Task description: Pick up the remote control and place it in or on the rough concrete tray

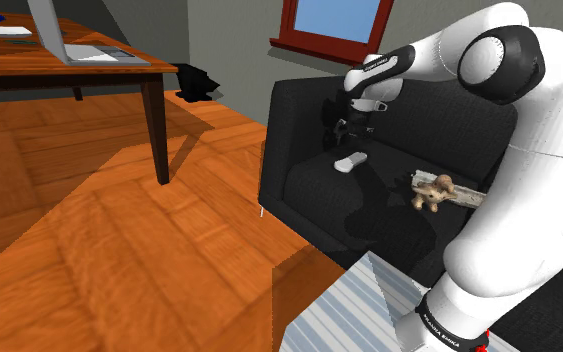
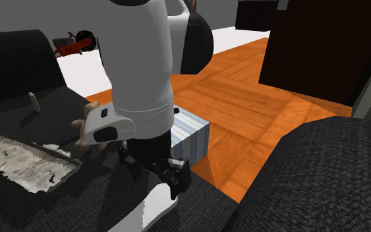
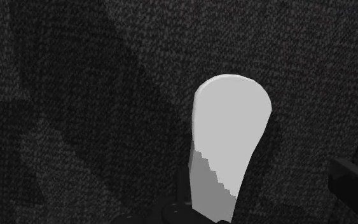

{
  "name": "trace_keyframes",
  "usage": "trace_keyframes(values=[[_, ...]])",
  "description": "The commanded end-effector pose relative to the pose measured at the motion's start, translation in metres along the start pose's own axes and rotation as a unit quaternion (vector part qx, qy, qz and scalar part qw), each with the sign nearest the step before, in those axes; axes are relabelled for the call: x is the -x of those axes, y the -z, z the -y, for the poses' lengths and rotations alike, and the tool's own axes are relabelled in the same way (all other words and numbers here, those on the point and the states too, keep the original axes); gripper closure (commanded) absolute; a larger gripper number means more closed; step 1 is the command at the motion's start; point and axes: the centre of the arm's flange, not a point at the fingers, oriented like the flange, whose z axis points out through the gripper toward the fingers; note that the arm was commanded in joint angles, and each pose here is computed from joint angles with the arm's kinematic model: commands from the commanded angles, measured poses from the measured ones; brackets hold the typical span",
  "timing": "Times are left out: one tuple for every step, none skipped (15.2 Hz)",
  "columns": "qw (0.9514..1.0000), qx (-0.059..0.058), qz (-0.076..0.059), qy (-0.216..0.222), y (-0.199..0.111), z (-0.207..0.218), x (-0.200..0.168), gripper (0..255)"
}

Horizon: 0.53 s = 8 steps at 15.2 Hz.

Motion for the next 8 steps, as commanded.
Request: trace_keyframes(values=[[0.9993, -0.003, 0.000, -0.038, -0.012, -0.010, -0.021, 0], [0.9984, -0.004, 0.000, -0.056, -0.018, -0.015, -0.032, 0], [0.9972, -0.006, 0.000, -0.074, -0.024, -0.021, -0.043, 0], [0.9963, -0.007, 0.000, -0.086, -0.027, -0.024, -0.050, 0], [0.9963, -0.007, 0.000, -0.086, -0.032, -0.024, -0.050, 0], [0.9963, -0.007, 0.000, -0.086, -0.038, -0.024, -0.050, 0], [0.9963, -0.007, 0.000, -0.086, -0.043, -0.024, -0.050, 0], [0.9963, -0.007, 0.000, -0.086, -0.048, -0.024, -0.050, 0]])
